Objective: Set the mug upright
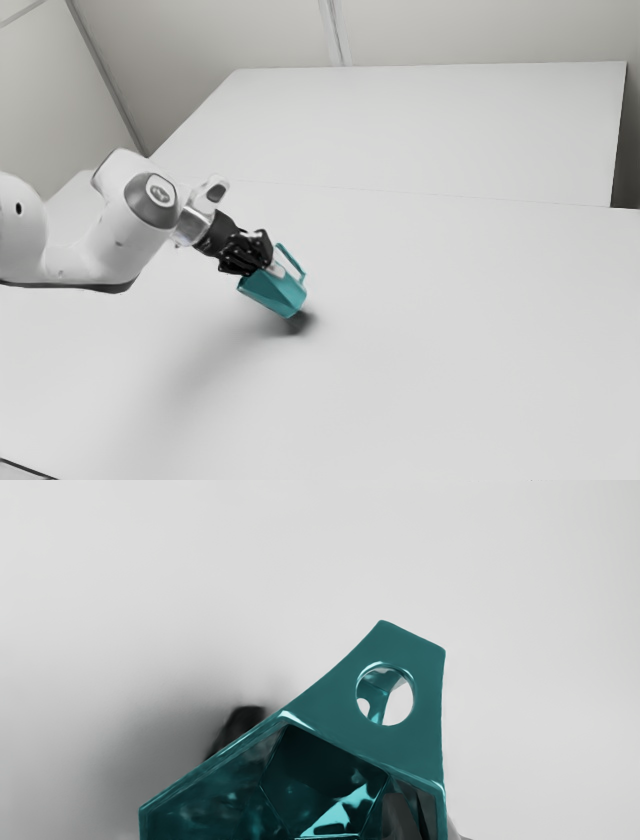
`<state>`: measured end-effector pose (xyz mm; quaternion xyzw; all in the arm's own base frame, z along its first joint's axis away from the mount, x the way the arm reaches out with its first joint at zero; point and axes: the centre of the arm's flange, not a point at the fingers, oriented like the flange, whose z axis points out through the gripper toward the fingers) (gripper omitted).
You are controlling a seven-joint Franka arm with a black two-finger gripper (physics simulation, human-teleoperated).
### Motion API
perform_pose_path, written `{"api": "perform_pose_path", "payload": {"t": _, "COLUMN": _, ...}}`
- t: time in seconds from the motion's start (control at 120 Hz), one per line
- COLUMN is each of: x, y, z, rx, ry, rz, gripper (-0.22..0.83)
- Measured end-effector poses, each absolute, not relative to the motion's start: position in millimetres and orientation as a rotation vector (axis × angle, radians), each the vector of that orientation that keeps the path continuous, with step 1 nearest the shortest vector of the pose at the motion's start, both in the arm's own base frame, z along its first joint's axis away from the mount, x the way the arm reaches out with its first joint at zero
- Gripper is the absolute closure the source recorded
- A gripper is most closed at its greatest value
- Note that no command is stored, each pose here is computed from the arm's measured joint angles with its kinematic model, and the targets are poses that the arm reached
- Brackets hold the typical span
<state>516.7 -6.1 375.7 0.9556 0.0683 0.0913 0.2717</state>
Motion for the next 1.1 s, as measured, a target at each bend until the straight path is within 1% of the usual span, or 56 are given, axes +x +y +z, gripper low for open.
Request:
{"api": "perform_pose_path", "payload": {"t": 0.25, "x": 530, "y": -10, "z": 396, "rx": 2.901, "ry": -0.053, "rz": 0.273, "gripper": 0.78}}
{"api": "perform_pose_path", "payload": {"t": 0.425, "x": 532, "y": -24, "z": 397, "rx": 3.013, "ry": -0.120, "rz": 0.268, "gripper": 0.78}}
{"api": "perform_pose_path", "payload": {"t": 0.575, "x": 532, "y": -22, "z": 391, "rx": 3.072, "ry": -0.100, "rz": 0.257, "gripper": 0.78}}
{"api": "perform_pose_path", "payload": {"t": 0.667, "x": 534, "y": -17, "z": 378, "rx": 3.096, "ry": -0.061, "rz": 0.233, "gripper": 0.78}}
{"api": "perform_pose_path", "payload": {"t": 0.9, "x": 541, "y": -5, "z": 348, "rx": 3.084, "ry": 0.083, "rz": 0.238, "gripper": 0.79}}
{"api": "perform_pose_path", "payload": {"t": 1.1, "x": 544, "y": -8, "z": 340, "rx": 3.073, "ry": 0.132, "rz": 0.245, "gripper": 0.78}}
